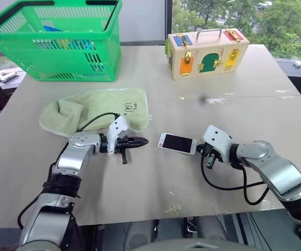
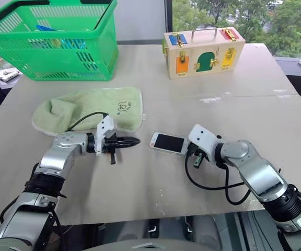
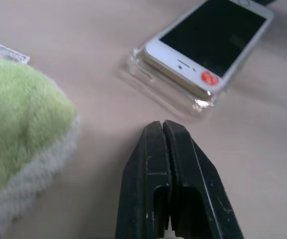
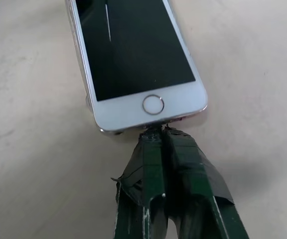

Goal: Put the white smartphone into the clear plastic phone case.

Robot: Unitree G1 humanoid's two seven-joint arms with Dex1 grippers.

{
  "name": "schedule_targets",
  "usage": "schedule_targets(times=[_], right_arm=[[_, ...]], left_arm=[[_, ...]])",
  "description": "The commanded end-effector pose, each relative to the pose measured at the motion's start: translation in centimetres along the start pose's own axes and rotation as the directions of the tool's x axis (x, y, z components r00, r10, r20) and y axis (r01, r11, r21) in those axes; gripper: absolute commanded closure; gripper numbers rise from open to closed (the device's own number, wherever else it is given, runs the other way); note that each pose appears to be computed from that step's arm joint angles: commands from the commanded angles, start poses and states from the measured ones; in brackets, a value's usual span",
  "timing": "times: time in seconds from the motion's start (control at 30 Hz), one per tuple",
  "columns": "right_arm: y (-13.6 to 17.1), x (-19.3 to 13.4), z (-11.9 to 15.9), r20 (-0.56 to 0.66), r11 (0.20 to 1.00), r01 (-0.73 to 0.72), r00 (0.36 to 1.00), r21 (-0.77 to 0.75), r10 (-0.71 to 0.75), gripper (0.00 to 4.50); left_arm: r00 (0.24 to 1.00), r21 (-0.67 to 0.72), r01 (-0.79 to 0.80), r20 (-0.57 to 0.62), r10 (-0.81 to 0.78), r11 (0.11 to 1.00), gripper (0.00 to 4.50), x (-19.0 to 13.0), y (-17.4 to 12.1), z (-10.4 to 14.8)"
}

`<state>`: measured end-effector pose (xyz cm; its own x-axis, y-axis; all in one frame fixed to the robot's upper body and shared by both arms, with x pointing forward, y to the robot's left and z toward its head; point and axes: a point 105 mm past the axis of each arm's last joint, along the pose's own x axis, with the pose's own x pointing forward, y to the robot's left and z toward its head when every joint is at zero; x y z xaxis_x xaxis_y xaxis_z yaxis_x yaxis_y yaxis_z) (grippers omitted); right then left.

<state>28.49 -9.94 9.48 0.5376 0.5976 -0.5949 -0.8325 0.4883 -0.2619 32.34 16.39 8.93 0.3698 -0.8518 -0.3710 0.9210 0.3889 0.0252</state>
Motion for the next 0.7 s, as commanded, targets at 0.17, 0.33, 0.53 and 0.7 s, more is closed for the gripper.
schedule_targets(times=[0.17,0.33,0.53,0.7], right_arm=[[-0.3,-0.1,0.9,0.037,0.999,0.014,0.999,-0.029,-0.012,4.5],[0.1,0.2,1.3,0.041,0.999,-0.015,0.999,-0.048,0.017,4.5],[1.9,2.2,3.0,0.042,0.984,-0.146,0.988,-0.105,0.151,4.5],[1.8,3.9,3.6,0.015,0.97,-0.185,0.982,-0.155,0.189,4.5]], left_arm=[[1.0,0.066,-0.011,-0.014,0.012,0.998,4.46,0.9,-0.3,0.9],[0.999,0.067,0.035,0.013,-0.036,0.997,4.46,1.8,-1.6,1.8],[0.998,0.055,0.056,0.009,-0.056,0.997,4.46,2.1,-2.7,2.2],[0.998,0.044,0.055,0.004,-0.056,0.997,4.46,1.8,-2.9,2.1]])
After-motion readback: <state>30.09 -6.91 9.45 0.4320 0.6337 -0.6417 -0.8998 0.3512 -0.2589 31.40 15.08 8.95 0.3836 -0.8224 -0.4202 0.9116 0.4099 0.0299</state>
